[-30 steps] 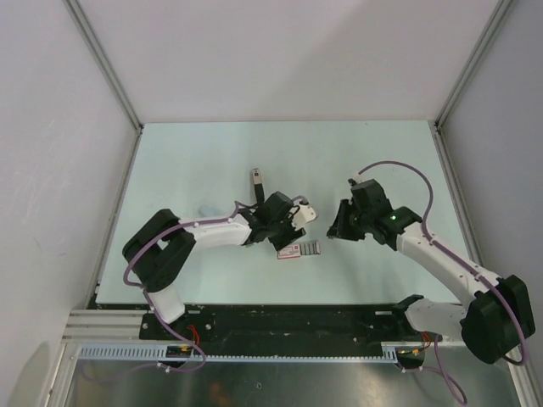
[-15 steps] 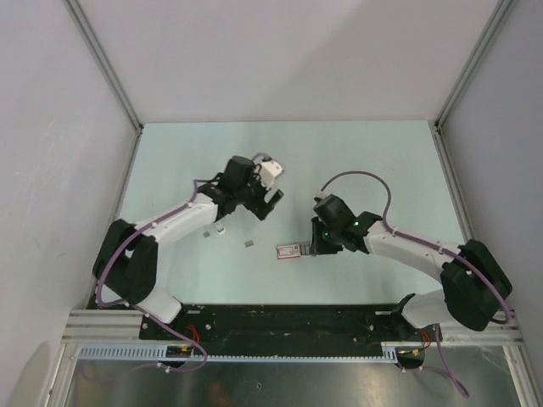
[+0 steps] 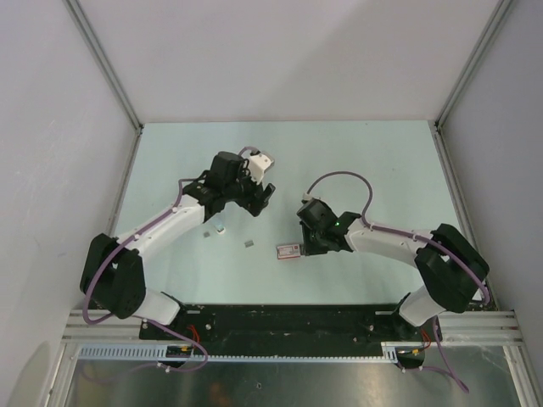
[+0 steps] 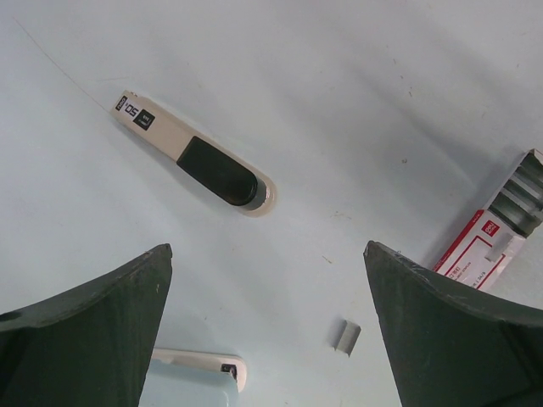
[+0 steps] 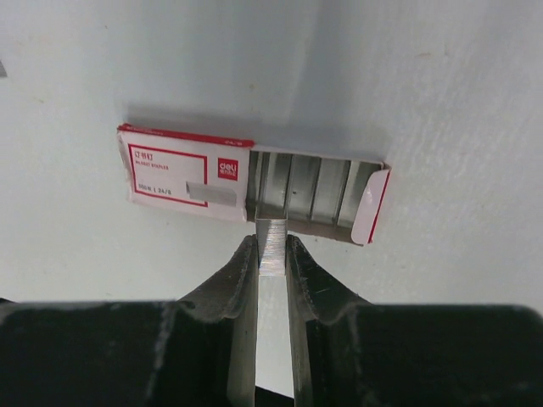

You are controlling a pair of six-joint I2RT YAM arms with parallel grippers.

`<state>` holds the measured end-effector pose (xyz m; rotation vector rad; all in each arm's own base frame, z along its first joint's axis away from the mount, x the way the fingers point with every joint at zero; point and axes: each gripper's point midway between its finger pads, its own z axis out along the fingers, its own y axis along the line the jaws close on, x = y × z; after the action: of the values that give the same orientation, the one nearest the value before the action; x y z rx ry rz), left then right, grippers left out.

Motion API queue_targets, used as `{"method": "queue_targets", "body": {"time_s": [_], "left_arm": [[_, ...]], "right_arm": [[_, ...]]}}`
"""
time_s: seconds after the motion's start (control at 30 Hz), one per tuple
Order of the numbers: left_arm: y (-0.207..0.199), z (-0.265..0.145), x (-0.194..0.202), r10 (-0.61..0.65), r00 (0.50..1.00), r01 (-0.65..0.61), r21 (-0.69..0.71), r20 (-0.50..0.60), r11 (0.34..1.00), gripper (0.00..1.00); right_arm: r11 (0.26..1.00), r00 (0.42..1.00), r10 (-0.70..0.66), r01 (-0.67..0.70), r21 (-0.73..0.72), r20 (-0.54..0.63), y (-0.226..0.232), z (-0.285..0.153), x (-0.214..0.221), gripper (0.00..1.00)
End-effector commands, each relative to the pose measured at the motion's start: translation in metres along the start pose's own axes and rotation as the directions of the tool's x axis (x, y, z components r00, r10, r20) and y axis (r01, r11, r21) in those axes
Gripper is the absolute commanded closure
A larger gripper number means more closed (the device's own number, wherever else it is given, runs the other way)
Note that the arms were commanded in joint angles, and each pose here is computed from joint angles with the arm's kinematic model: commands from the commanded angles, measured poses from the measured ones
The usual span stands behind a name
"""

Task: Unload the staples from the stapler

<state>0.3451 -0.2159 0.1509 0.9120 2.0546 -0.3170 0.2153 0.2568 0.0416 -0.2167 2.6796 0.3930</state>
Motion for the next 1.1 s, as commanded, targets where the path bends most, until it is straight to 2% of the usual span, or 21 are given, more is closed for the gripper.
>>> {"method": "queue_targets", "body": {"time_s": [0.0,0.9,0.97,1.07], "left_arm": [[-0.001,-0.011,-0.007,0.002,1.000,-0.003,0.009,0.031,1.000,0.01],[-0.001,-0.012,-0.008,0.005,0.999,-0.005,0.011,0.035,1.000,0.01],[-0.001,-0.012,-0.008,0.005,0.999,-0.005,0.012,0.036,1.000,0.00],[-0.001,-0.013,-0.008,0.005,0.999,-0.005,0.012,0.037,1.000,0.00]], "right_arm": [[1.000,0.997,0.000,0.001,-0.004,0.072,0.011,0.000,-0.025,1.00],[0.999,0.999,-0.034,0.033,0.027,0.036,0.007,0.015,-0.022,1.00],[0.999,0.999,-0.035,0.034,0.028,0.033,0.007,0.015,-0.021,0.98],[0.999,0.999,-0.035,0.034,0.028,0.034,0.007,0.014,-0.021,0.89]]}}
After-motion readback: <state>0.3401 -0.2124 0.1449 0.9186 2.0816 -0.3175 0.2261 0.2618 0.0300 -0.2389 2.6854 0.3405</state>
